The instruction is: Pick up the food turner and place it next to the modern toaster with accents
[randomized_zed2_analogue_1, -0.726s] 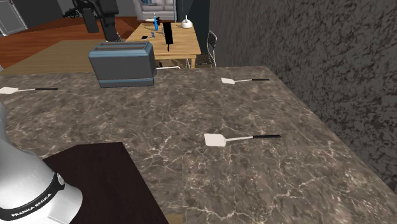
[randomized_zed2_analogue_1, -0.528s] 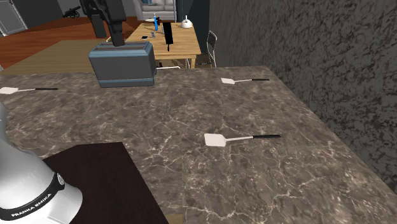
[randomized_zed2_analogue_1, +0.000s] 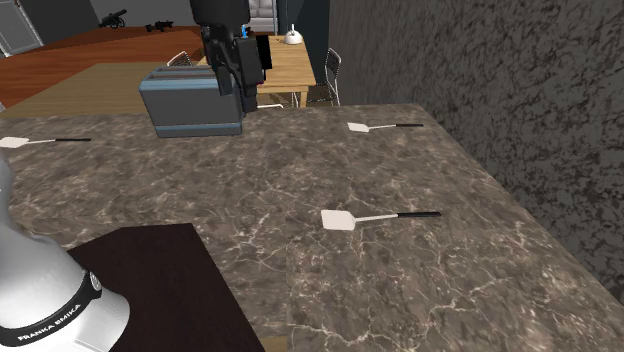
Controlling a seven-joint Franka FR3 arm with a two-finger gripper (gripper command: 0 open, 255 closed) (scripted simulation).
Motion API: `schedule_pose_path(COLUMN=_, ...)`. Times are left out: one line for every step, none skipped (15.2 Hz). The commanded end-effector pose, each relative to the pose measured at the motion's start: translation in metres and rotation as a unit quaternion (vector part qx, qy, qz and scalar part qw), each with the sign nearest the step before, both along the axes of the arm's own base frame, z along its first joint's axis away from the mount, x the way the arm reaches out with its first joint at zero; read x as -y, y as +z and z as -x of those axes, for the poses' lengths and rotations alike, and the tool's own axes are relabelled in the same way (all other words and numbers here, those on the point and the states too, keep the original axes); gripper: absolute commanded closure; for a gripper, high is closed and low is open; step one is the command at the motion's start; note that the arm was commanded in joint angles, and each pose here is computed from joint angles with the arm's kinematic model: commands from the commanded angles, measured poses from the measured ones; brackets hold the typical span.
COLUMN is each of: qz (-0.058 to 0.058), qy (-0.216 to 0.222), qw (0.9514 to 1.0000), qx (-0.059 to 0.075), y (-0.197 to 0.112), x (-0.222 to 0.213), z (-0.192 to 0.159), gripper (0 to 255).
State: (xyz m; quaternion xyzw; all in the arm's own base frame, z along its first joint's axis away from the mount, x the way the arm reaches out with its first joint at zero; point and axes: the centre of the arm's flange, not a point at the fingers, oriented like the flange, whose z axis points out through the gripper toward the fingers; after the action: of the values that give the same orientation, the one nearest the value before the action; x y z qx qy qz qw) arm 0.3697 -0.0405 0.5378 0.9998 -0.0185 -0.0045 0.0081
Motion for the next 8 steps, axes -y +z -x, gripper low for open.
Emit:
schedule_pose_path(qz=0.0, qy=-0.02, qw=0.9998, qx=0.004, y=-0.019, x=0.005, z=-0.016, gripper=0)
schedule_pose_path(qz=0.0, qy=-0.029, qw=0.9996, qx=0.005, y=-0.028, x=0.009, z=-0.025, gripper=0)
schedule_pose_path(qz=0.001, qy=-0.039, qw=0.9992, qx=0.006, y=-0.036, x=0.012, z=-0.034, gripper=0)
schedule_pose_path(qz=0.001, qy=-0.048, qw=0.9988, qx=0.007, y=-0.045, x=0.016, z=-0.042, gripper=0)
schedule_pose_path(qz=0.001, qy=-0.058, qw=0.9983, qx=0.009, y=-0.054, x=0.02, z=-0.051, gripper=0)
schedule_pose_path(qz=0.001, qy=-0.067, qw=0.9977, qx=0.01, y=-0.062, x=0.024, z=-0.06, gripper=0)
schedule_pose_path(qz=0.001, qy=-0.077, qw=0.997, qx=0.011, y=-0.071, x=0.029, z=-0.068, gripper=0)
schedule_pose_path(qz=0.001, qy=-0.086, qw=0.9962, qx=0.013, y=-0.08, x=0.033, z=-0.077, gripper=0)
